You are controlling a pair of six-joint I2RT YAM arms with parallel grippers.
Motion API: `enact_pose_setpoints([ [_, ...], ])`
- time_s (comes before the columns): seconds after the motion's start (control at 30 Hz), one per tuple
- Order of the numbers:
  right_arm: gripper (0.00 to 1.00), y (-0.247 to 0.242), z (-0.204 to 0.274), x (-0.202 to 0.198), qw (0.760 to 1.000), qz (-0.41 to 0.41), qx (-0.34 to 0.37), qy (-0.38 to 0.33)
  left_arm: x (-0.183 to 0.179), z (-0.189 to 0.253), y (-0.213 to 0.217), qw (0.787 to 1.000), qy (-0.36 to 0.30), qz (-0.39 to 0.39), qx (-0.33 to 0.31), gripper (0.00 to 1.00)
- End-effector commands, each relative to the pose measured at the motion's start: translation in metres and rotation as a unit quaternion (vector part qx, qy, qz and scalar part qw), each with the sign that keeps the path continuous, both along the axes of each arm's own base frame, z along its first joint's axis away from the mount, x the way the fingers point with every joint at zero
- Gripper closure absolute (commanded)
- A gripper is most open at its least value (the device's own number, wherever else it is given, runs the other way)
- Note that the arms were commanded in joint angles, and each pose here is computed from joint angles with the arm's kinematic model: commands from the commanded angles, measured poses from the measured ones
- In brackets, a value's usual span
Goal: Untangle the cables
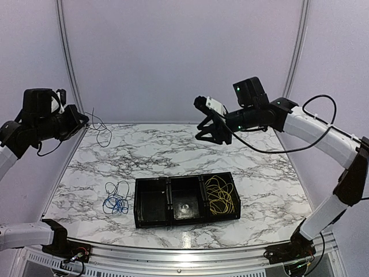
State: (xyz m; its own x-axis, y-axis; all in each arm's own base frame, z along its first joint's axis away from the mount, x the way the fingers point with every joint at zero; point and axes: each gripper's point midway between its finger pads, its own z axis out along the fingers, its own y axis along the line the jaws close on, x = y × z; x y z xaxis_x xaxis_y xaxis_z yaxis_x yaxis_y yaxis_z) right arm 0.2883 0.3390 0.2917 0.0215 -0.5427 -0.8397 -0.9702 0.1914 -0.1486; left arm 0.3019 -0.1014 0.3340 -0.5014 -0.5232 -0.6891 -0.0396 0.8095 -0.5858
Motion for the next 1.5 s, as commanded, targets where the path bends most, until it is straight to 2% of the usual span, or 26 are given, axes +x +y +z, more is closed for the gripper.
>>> enact_pose_setpoints([
  [0.0,0.59,0.043,0.064,0.01,0.997,0.023,0.068,-0.034,-0.017,-0.003,-0.053,0.979,-0.01,-0.2,0.039,1.0],
  [0.13,0.57,0.084,0.094,0.003,0.992,0.05,0.098,-0.064,-0.021,-0.011,-0.078,0.964,0.001,-0.266,0.02,1.0],
  [0.3,0.57,0.125,0.103,-0.002,0.988,0.068,0.116,-0.078,-0.027,-0.002,-0.1,0.948,-0.018,-0.319,0.006,1.0],
  [0.5,0.56,0.164,0.091,-0.019,0.985,0.104,0.118,-0.073,-0.034,0.0,-0.121,0.93,-0.015,-0.368,-0.006,1.0],
  [0.7,0.49,0.19,0.076,-0.021,0.986,0.094,0.107,-0.084,-0.039,0.001,-0.141,0.913,-0.012,-0.407,-0.013,1.0],
  [0.9,0.5,0.201,0.06,-0.016,0.988,0.07,0.082,-0.111,-0.048,-0.001,-0.15,0.904,-0.004,-0.428,-0.023,1.0],
  [1.1,0.61,0.202,0.052,-0.001,0.986,0.031,0.059,-0.151,-0.055,-0.003,-0.153,0.9,0.003,-0.436,-0.031,1.0],
  [1.23,0.64,0.2,0.048,-0.002,0.985,0.038,0.047,-0.162,-0.058,-0.004,-0.152,0.899,0.005,-0.436,-0.034,1.0],
  [1.33,0.62,0.199,0.042,-0.005,0.984,0.047,0.037,-0.167,-0.059,-0.005,-0.151,0.9,0.007,-0.435,-0.034,1.0],
  [1.47,0.52,0.196,0.038,-0.006,0.978,0.066,0.017,-0.195,-0.059,-0.01,-0.151,0.9,0.013,-0.435,-0.031,1.0],
])
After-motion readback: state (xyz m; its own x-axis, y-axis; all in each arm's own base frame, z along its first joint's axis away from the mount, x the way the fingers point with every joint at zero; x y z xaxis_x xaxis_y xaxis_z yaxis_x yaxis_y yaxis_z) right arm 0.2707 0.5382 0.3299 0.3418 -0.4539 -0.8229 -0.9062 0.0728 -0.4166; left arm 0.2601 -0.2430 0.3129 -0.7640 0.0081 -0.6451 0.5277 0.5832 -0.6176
